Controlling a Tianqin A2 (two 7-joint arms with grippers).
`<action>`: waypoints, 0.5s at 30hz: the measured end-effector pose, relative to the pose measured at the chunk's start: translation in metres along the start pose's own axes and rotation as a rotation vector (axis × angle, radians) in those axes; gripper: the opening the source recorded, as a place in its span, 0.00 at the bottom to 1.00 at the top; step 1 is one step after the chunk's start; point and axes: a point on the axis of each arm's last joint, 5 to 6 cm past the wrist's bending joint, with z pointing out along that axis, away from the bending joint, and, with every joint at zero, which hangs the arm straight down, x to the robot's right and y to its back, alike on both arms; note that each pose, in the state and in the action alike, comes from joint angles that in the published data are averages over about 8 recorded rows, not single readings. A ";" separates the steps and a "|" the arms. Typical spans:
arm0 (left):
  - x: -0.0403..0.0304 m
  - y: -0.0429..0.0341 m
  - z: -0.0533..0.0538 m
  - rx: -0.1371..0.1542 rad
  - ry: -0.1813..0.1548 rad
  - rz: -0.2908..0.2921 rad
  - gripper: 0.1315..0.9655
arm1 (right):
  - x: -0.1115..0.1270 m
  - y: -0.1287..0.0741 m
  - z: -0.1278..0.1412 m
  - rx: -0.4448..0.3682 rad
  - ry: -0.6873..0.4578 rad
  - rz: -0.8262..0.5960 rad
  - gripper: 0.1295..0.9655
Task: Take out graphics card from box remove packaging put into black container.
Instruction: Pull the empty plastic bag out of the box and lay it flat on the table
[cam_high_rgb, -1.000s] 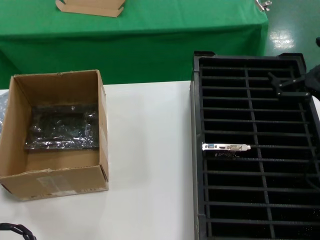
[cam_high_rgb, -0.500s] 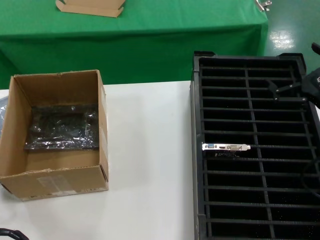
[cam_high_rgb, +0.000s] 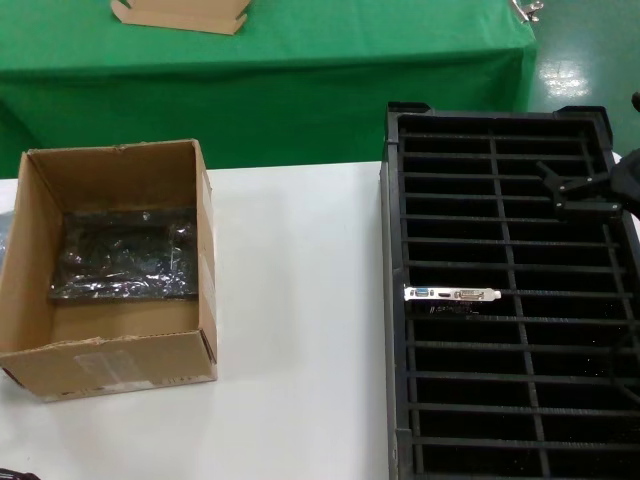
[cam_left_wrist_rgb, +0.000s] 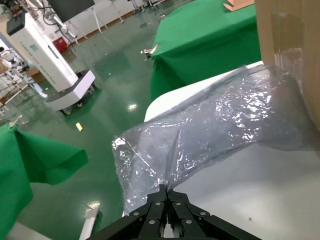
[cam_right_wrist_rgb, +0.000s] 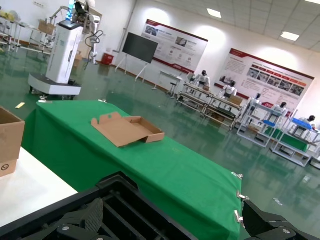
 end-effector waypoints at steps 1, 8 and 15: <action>-0.0001 0.0009 0.000 -0.001 0.000 -0.003 0.01 | 0.000 0.000 0.000 0.000 0.001 0.001 1.00; -0.0023 0.0059 -0.002 -0.002 0.000 -0.020 0.05 | -0.002 0.003 0.001 -0.001 0.001 0.009 1.00; -0.0087 0.0066 -0.002 0.018 -0.008 -0.029 0.13 | -0.006 0.003 0.005 -0.002 -0.017 0.009 1.00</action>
